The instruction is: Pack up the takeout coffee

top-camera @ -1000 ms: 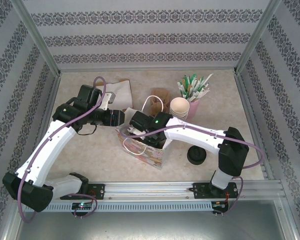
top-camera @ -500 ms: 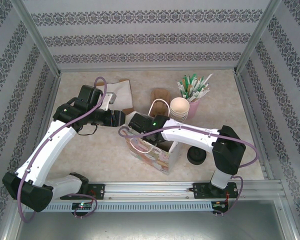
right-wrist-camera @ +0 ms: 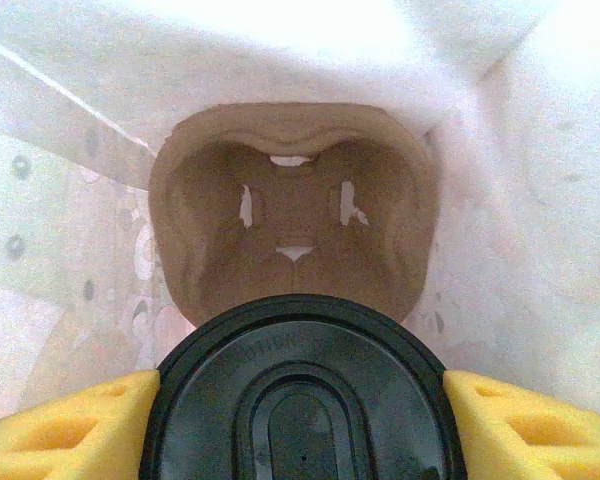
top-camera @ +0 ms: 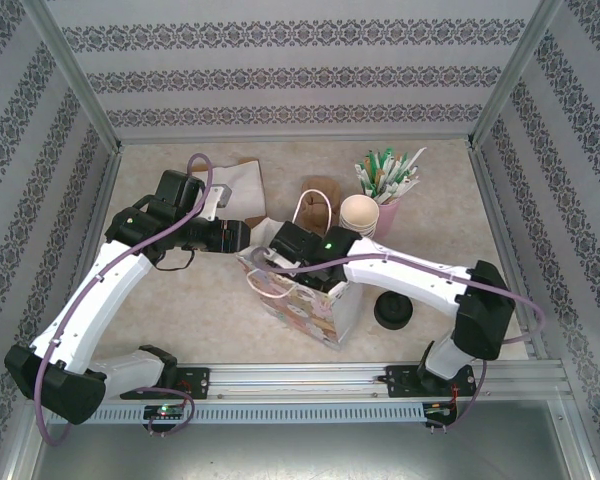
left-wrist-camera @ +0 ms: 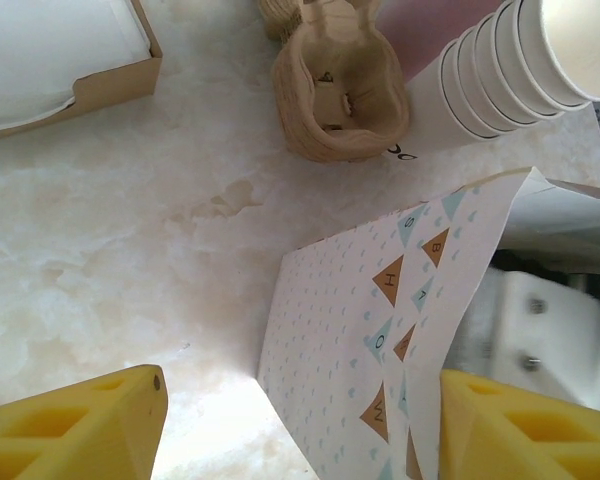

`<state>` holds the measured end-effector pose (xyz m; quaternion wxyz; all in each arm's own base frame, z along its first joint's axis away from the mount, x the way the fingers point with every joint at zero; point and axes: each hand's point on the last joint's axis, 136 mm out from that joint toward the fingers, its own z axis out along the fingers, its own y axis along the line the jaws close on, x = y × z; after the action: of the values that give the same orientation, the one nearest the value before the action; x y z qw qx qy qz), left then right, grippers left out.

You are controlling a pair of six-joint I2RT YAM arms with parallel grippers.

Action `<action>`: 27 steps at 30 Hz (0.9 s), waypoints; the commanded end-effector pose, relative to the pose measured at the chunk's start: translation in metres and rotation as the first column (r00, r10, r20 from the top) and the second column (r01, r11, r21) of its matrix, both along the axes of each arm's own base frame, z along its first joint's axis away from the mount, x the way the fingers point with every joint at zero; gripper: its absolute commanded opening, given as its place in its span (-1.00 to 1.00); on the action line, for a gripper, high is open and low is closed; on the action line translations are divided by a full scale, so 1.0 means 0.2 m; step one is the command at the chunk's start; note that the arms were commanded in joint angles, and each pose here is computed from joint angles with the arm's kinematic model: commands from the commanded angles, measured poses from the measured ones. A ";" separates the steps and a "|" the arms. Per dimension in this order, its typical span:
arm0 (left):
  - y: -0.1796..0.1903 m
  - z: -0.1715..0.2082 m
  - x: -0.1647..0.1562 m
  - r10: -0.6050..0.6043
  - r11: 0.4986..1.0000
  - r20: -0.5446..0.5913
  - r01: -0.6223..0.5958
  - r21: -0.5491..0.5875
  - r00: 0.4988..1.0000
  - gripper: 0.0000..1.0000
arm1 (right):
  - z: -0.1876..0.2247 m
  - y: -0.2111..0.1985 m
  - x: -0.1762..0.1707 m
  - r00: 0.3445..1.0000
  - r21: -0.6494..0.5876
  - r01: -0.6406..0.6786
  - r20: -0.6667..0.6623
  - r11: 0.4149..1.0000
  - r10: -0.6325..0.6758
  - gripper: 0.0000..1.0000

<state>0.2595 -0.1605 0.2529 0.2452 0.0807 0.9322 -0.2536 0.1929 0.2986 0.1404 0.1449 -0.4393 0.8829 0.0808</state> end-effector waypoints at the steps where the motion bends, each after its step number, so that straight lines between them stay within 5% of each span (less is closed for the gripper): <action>1: 0.02 0.08 0.00 0.030 1.000 0.046 -0.030 -0.001 0.998 0.40 | 0.11 -0.01 0.03 0.998 0.085 0.047 0.040 0.995 -0.050 -0.04; 13: 0.06 0.14 0.00 0.073 0.997 0.087 -0.075 0.010 0.994 0.40 | 0.33 0.04 0.09 0.985 0.312 0.072 0.125 0.947 -0.116 -0.04; 19: 0.08 0.12 0.00 0.084 0.996 0.075 -0.087 0.030 0.994 0.39 | 0.55 0.10 0.11 0.973 0.485 0.046 0.178 0.873 -0.150 -0.06; 27: 0.10 0.18 0.00 0.103 0.994 0.108 -0.107 0.034 0.989 0.49 | 0.69 0.09 0.14 0.954 0.540 0.034 0.234 0.841 -0.189 -0.07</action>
<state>0.2649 -0.1444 0.2721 0.2897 0.0518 0.9292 -0.2234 0.2134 0.3163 0.2589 0.3585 -0.3575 0.8293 0.2365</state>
